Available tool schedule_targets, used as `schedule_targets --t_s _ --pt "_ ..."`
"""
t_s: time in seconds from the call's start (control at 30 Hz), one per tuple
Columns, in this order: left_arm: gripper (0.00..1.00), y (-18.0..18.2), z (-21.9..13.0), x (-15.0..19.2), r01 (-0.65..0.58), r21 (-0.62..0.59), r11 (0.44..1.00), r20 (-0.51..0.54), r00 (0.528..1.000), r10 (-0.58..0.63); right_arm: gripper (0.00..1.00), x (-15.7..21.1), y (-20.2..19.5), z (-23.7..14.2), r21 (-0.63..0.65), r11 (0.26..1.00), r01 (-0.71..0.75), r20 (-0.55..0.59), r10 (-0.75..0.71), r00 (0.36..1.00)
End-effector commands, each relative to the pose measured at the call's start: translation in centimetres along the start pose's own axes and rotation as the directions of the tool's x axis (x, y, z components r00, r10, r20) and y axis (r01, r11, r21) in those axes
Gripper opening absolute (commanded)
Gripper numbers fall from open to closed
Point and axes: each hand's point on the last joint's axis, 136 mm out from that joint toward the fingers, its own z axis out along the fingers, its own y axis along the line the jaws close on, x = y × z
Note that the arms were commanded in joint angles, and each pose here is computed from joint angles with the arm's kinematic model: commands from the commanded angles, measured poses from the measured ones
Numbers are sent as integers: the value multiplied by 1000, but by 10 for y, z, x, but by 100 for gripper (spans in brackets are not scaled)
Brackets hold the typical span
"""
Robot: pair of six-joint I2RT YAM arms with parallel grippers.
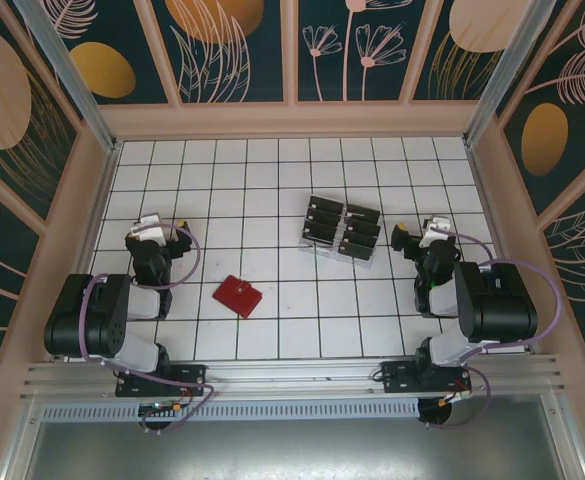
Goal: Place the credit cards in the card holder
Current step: Rotate the card holder at the bottom-center of the table.
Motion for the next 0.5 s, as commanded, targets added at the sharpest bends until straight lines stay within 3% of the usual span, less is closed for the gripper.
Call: schedule_targets --t_s 0.0,0.47 --pt "99 -5 3 -32 -1 5 1000 122 993 0 99 -39 2 4 9 1000 -20 151 18 988" --pt "99 -6 4 -32 0 7 1000 121 993 -1 99 -39 1 5 -10 999 -35 146 36 989"
